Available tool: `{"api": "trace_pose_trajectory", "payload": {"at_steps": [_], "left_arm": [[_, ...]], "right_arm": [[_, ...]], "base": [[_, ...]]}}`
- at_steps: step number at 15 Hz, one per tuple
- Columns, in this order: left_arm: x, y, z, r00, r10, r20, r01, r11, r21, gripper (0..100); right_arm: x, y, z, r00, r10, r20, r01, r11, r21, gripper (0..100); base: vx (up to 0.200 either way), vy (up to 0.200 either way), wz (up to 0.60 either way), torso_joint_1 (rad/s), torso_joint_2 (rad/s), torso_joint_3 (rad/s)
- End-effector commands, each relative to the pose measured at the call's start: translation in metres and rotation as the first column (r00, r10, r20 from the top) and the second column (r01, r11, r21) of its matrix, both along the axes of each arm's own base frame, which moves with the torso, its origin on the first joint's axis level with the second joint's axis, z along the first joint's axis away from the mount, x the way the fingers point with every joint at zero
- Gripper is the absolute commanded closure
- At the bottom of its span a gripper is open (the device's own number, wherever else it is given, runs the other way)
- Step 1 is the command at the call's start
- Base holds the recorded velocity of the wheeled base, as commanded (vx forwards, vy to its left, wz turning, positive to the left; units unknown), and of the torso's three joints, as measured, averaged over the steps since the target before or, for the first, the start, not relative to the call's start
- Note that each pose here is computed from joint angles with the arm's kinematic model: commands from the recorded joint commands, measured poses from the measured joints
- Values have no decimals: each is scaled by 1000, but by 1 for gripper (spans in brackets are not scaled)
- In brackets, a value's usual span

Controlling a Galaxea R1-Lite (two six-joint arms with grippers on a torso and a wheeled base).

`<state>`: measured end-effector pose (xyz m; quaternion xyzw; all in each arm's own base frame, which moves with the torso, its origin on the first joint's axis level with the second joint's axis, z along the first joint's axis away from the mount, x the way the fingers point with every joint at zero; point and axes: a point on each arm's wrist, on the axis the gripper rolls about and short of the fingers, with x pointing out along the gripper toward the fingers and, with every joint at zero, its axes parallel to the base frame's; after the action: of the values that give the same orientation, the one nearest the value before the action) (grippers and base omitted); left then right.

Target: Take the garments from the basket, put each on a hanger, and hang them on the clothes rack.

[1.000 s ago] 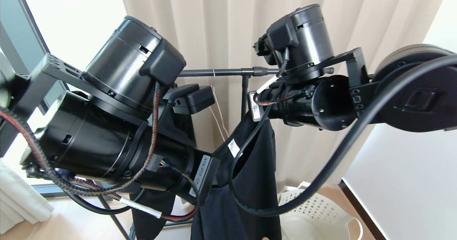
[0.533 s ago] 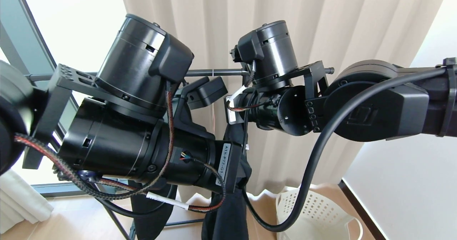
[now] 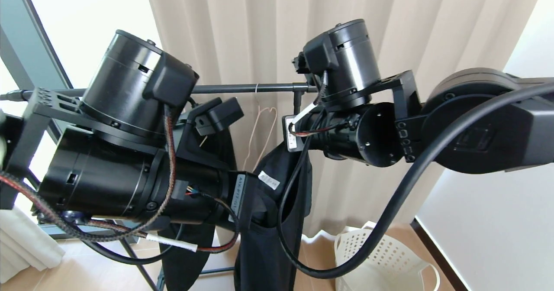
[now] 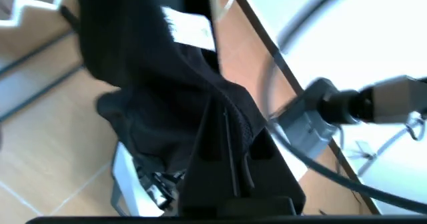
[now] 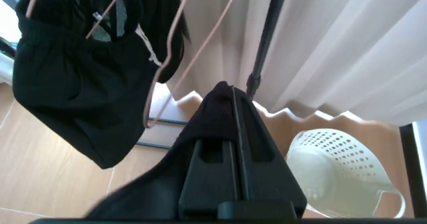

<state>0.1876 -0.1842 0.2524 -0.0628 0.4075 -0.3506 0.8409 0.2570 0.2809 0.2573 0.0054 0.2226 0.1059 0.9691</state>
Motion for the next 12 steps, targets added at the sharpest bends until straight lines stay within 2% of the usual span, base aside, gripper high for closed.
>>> {"api": "trace_pose_trajectory", "payload": {"at_steps": [1,3,6,9,11,12], "left_arm": [[10,17,3,997,61,50,-62,998,20,100],[30,11,4,993,92,79,-95,995,41,100],[63,1,7,986,117,116,-122,991,45,100],[73,-5,7,985,95,146,-104,993,62,100],[81,-4,4,980,52,190,-74,992,107,100],[83,-5,7,978,51,203,-73,992,102,100]], "right_arm": [[-17,-42,21,999,-45,22,44,999,23,100],[-34,-59,25,999,-45,22,45,999,20,100],[-49,-75,17,999,-44,-1,44,999,-10,100],[-53,-80,8,998,-62,-14,61,997,-40,100],[-55,-79,3,998,-68,-16,67,996,-59,100],[-56,-77,3,998,-65,-14,64,996,-64,100]], "base": [[0,0,0,0,0,0],[0,0,0,0,0,0],[0,0,0,0,0,0],[0,0,0,0,0,0],[0,0,0,0,0,0],[0,0,0,0,0,0]]}}
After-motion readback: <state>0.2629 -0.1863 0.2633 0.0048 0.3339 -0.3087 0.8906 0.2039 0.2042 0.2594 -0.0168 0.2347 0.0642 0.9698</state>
